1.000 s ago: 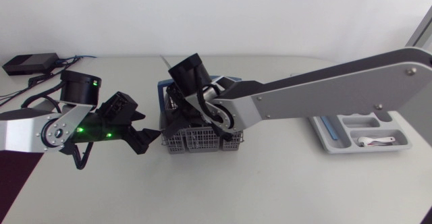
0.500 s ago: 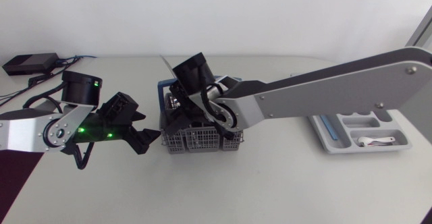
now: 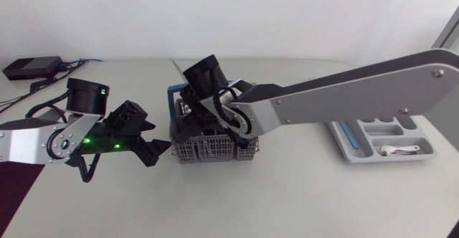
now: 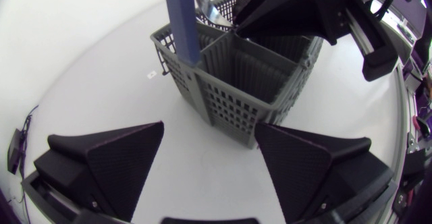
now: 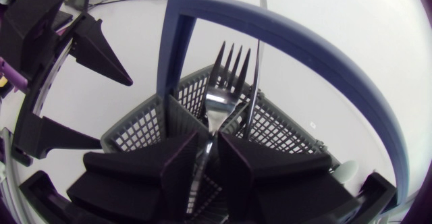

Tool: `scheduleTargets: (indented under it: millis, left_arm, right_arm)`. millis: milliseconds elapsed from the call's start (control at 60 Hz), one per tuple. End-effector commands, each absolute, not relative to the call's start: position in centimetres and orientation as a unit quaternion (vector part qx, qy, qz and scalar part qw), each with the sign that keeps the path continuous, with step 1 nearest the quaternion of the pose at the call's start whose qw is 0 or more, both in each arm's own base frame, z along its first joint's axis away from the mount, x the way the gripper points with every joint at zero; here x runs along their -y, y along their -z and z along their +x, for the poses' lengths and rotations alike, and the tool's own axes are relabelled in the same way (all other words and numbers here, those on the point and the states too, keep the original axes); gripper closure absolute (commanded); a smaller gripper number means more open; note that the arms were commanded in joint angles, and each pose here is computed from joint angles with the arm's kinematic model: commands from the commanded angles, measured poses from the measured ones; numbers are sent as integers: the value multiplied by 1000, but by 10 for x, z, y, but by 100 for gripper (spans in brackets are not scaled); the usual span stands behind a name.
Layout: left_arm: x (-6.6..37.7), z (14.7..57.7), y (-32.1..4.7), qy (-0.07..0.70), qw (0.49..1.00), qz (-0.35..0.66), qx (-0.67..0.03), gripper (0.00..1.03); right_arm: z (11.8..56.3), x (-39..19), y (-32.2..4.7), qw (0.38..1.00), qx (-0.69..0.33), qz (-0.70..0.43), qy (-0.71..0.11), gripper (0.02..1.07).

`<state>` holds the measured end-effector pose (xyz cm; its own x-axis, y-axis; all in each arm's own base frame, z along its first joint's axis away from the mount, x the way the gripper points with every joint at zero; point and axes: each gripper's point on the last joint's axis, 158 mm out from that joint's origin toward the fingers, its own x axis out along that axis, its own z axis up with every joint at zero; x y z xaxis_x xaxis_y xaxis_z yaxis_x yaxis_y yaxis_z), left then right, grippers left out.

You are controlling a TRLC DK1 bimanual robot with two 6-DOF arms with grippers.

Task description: Unload the cutlery basket into the drawer organizer.

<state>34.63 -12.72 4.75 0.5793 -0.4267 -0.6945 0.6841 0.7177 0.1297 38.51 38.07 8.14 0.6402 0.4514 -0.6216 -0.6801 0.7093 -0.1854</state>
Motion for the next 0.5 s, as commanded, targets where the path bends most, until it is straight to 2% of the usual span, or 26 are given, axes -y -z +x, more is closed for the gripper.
scheduleTargets:
  millis: [0,267,483]
  left_arm:
    - [129,336,-33,334,856,200,-340,10]
    - [130,338,-34,335,858,199,-336,10]
    - [130,339,-35,335,859,198,-332,10]
  right_arm:
    - [392,-382,-86,887,-282,-186,-316,93]
    - [391,-380,-88,883,-290,-173,-327,97]
    - [393,-375,-97,886,-289,-164,-324,94]
